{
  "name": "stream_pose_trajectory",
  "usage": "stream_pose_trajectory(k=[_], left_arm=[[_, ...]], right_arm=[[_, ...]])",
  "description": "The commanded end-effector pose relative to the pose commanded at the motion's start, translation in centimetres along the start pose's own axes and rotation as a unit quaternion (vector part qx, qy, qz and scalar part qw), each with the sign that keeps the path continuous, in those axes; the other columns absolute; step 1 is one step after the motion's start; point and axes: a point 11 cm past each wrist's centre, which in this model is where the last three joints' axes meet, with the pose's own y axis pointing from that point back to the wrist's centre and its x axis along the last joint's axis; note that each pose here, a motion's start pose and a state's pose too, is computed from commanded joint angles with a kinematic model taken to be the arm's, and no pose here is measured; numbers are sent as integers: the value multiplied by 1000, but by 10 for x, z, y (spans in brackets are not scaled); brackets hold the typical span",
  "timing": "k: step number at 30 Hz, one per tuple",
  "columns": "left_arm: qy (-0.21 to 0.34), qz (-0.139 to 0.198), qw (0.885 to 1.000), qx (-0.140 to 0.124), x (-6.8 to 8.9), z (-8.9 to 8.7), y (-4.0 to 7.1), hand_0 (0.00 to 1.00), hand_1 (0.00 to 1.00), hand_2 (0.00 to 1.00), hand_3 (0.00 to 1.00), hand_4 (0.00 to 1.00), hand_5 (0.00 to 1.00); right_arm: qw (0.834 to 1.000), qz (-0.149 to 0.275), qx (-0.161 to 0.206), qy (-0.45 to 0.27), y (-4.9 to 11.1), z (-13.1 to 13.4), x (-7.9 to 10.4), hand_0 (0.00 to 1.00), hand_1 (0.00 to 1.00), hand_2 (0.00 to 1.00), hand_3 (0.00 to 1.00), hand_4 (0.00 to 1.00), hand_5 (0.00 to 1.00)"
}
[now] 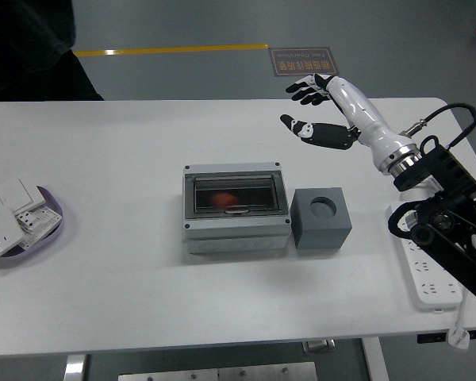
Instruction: Pick up the cylinder from the cube,place it in the box,flap close box
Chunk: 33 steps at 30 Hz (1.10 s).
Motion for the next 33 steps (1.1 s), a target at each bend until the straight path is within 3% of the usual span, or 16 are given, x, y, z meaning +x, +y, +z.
stream_pose_trajectory(k=[5,13,17,24,33], left_arm=[[6,5,1000,5,1,-4,0,597,637,640,664,771,229],[4,6,1000,16,0,-12,0,597,637,638,662,765,234],[1,7,1000,16,1,-11,0,596,636,638,662,764,234],[-4,8,1000,14,2,-8,0,596,636,637,660,761,233],[-5,10,1000,24,4,-20,1,595,635,637,659,757,235]], right_arm=[[997,-13,-20,-69,0,27,0,658,644,652,676,721,378],[978,8,17,-209,8,30,-3,668,654,672,682,713,360],[965,20,19,-260,11,36,-4,684,664,670,676,713,337],[955,31,8,-296,15,45,-8,693,661,663,667,723,323],[956,31,-4,-293,17,51,-10,691,661,657,662,723,313]])
